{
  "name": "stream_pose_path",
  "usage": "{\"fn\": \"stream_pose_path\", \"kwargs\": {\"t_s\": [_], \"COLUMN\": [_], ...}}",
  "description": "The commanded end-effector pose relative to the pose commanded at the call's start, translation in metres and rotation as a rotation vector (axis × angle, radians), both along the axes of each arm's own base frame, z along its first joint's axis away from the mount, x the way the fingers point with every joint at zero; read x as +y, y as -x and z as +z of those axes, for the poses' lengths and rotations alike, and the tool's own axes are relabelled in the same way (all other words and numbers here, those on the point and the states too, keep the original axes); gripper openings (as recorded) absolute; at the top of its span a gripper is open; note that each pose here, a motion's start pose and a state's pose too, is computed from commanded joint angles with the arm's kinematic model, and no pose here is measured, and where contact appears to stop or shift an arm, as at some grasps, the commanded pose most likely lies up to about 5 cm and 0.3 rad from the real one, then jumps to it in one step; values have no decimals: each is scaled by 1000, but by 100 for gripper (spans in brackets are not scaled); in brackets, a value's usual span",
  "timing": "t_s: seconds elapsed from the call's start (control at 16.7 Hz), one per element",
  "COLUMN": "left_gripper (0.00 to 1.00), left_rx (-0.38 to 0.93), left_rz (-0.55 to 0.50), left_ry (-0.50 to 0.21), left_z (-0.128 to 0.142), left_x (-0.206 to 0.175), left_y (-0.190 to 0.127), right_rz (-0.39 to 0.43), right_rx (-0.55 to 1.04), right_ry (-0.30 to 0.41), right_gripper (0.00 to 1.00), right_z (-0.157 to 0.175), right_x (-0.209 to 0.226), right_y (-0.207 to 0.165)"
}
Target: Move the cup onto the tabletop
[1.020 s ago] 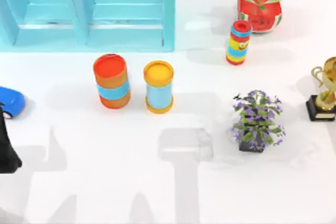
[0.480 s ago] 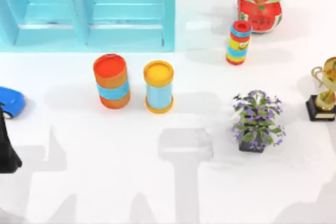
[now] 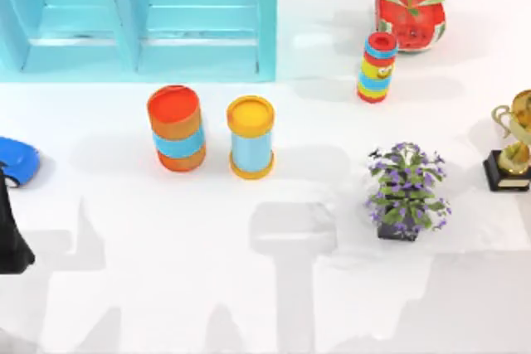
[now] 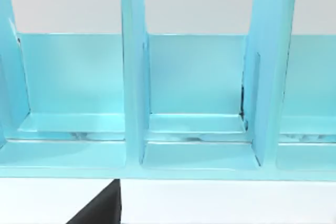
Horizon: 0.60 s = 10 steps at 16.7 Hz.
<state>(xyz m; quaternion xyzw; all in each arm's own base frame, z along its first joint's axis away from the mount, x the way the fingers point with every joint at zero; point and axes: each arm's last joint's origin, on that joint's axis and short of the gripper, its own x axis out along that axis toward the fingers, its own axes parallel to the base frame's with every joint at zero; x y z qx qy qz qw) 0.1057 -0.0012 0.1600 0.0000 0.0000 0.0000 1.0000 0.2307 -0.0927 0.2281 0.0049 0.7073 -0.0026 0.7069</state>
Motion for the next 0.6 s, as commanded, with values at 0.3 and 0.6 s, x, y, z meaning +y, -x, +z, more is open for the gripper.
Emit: {"fn": "stream_pose_path", "kwargs": {"t_s": [0.3,0.6], "left_gripper": [100,100], "left_rx": [0,0], "left_rz": [0,0], "left_ry": [0,0], "left_z": [0,0], "left_x": [0,0], "left_y": [0,0], "right_rz": [0,-5], "right_rx": [-6,0], "right_ry": [2,0], "right_gripper": [0,0], "right_z": [19,18], "right_x": [19,20], "right_y": [6,3]}}
